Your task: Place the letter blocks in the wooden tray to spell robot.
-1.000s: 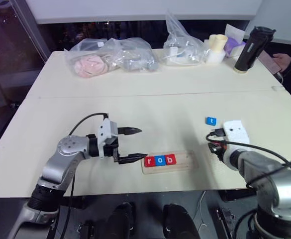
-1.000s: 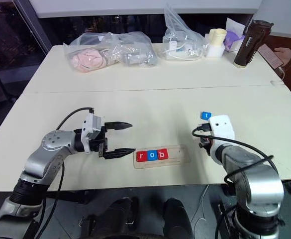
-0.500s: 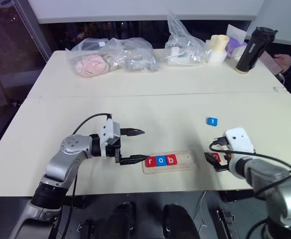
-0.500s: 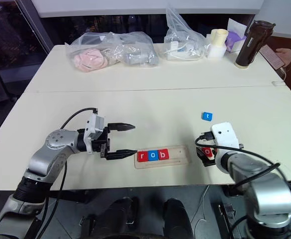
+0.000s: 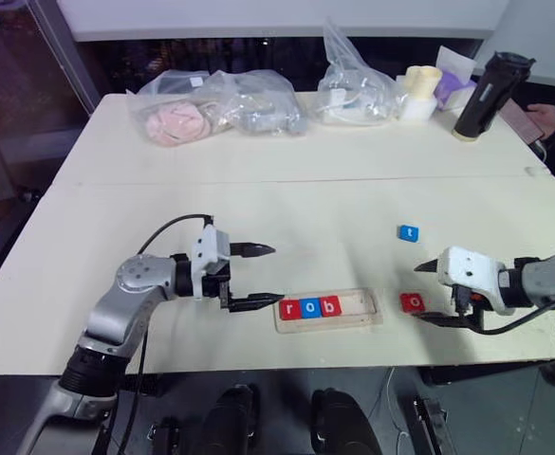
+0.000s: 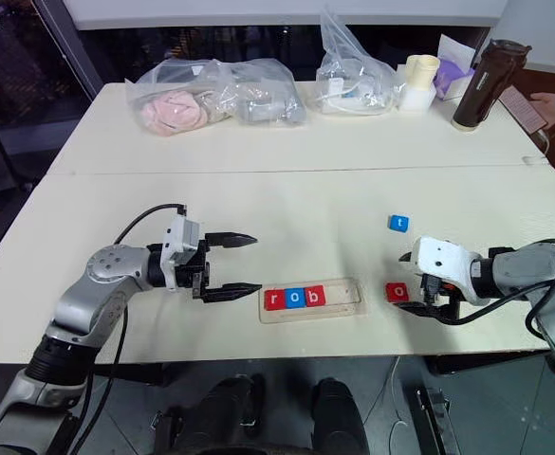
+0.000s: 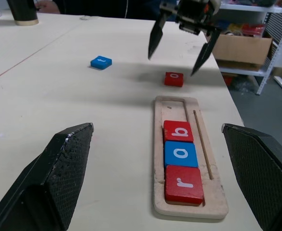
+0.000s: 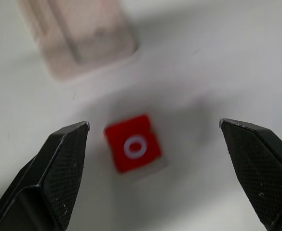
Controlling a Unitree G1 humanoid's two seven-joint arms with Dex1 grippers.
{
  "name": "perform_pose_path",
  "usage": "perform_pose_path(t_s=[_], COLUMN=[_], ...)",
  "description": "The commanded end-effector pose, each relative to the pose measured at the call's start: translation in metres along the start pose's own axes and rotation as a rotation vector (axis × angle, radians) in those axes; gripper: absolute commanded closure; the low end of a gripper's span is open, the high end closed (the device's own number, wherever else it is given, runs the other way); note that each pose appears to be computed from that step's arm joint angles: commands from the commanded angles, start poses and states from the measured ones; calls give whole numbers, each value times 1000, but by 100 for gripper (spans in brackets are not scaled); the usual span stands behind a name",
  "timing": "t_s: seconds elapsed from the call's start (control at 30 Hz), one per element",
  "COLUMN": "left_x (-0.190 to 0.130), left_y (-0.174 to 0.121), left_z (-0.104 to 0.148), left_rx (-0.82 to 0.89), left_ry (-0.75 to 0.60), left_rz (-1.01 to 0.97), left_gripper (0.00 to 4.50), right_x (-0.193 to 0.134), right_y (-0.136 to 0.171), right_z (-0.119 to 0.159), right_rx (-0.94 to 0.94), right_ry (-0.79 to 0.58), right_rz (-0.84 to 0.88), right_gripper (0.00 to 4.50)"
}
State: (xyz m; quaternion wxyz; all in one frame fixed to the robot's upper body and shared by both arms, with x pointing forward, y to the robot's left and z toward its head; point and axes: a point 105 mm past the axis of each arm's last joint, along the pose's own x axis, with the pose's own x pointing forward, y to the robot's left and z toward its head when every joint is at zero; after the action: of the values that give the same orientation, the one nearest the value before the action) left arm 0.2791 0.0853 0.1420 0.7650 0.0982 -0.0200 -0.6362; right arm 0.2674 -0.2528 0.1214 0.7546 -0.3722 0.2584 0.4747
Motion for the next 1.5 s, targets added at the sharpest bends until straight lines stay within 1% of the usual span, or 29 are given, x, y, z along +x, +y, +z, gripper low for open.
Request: perform_pose_path(t_s=[0.03,0.37,0.47,0.5,0.53,0.63,0.73,0.77,0.93,1.03,1.23,1.37,1.5], left_x=[-4,-9,-10,-10,-10,-9,-9,-8,-7,-6,-4,-4,-5], left_y=[2,0,0,0,1,1,0,0,0,1,0,-1,-5], left_z=[13,14,14,14,14,15,14,14,13,13,14,15,19], left_rx=[61,66,67,68,68,67,66,65,64,63,60,63,56], left_ry=[-19,-8,-5,-5,-4,-5,-4,-5,-7,-9,-17,-21,-34], left_rz=[22,43,45,45,45,46,45,45,43,41,33,27,12], left_gripper=[0,0,0,0,0,0,0,0,0,0,0,0,0], right_x=[-1,12,15,15,15,14,12,11,6,8,21,30,40], right_y=[-2,-4,-3,-3,-3,-2,-3,-4,-8,-2,12,17,19], right_z=[0,-12,-17,-18,-18,-21,-22,-19,28,47,64,64,70], right_rx=[-25,24,32,38,44,46,51,52,-28,-107,-165,-190,-193], right_ry=[-8,-14,-1,1,2,14,23,10,-104,-112,-129,-123,-143], right_rz=[41,63,67,66,67,74,69,66,71,108,174,202,211], right_gripper=[3,3,85,138,179,334,337,337,337,337,337,337,337])
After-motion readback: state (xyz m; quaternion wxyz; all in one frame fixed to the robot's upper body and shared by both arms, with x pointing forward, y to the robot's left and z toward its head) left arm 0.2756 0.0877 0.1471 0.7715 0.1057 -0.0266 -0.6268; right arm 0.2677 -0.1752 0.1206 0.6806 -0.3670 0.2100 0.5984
